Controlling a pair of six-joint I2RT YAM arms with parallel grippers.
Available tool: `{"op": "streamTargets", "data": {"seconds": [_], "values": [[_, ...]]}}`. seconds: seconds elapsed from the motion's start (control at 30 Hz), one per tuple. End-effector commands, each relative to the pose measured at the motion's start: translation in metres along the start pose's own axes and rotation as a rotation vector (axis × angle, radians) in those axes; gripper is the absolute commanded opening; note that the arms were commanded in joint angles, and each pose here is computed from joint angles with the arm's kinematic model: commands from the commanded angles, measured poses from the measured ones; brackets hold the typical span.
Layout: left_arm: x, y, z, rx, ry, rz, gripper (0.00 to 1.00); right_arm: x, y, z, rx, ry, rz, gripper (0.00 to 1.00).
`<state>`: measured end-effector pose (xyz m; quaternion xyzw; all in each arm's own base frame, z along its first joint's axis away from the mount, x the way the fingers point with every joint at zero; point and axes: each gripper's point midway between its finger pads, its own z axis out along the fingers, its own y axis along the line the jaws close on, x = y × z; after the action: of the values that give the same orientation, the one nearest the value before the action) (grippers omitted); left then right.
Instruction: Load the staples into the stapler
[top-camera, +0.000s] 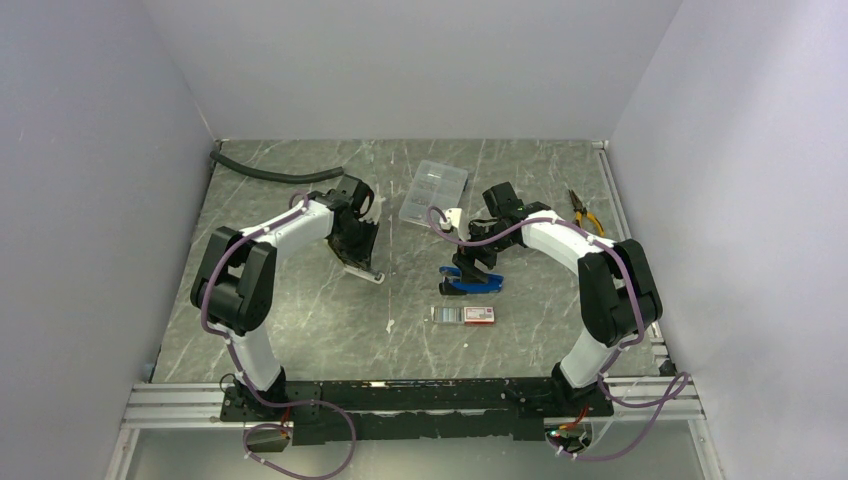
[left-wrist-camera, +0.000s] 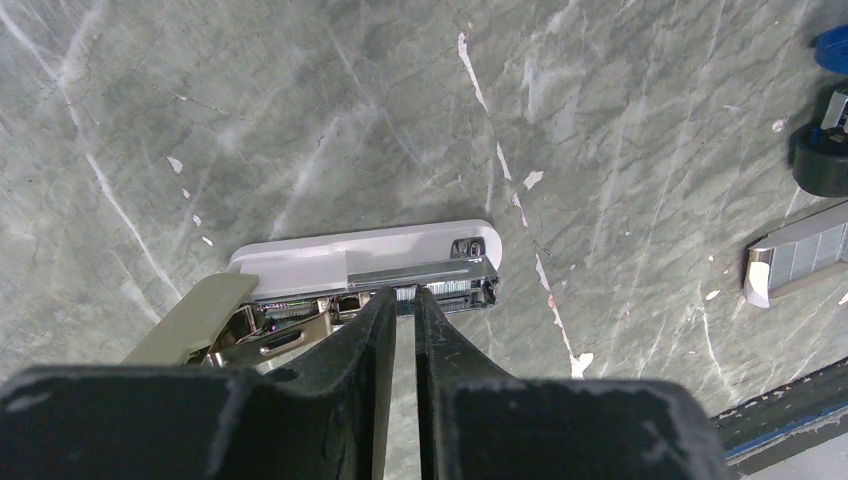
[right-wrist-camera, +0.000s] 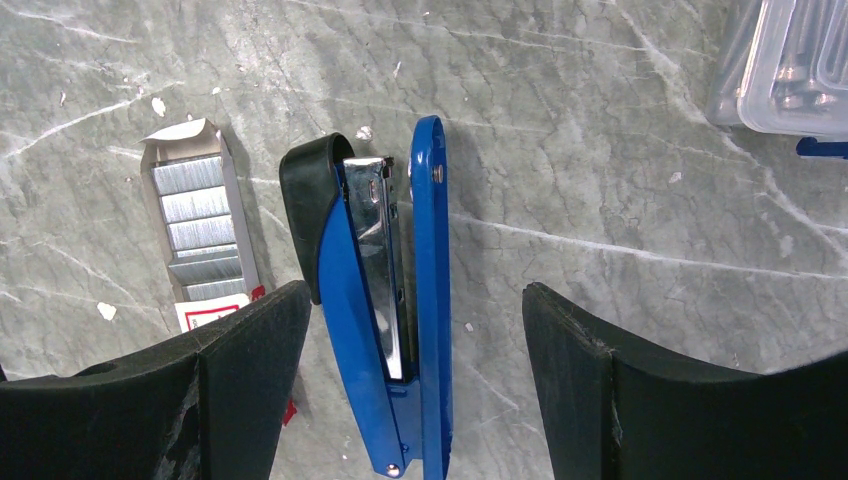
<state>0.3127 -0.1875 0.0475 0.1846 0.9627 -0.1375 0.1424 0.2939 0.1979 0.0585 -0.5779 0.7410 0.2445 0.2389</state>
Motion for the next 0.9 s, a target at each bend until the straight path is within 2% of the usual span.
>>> {"op": "streamTargets", "data": {"seconds": [0.0,0.53,0.87], "values": [[-0.0032,-0.0022,0.0031,-0.001,-0.010,0.039,0.17,-0.0076,-0.0028,-0.0051,0.007,-0.011,-0.029,0.81],[-0.0014,-0.0035,0.0035,-0.011,-0.027,0.077,0.17,-0.0074,-0.0020,-0.0057,0.004,-0.009,-0.029,0.81],[-0.0051,-0.0064,-0.0052,-0.005,-0.059,0.092,0.03,-0.0069,-0.0016,-0.0048,-0.001,-0.007,-0.026,0.81]]}}
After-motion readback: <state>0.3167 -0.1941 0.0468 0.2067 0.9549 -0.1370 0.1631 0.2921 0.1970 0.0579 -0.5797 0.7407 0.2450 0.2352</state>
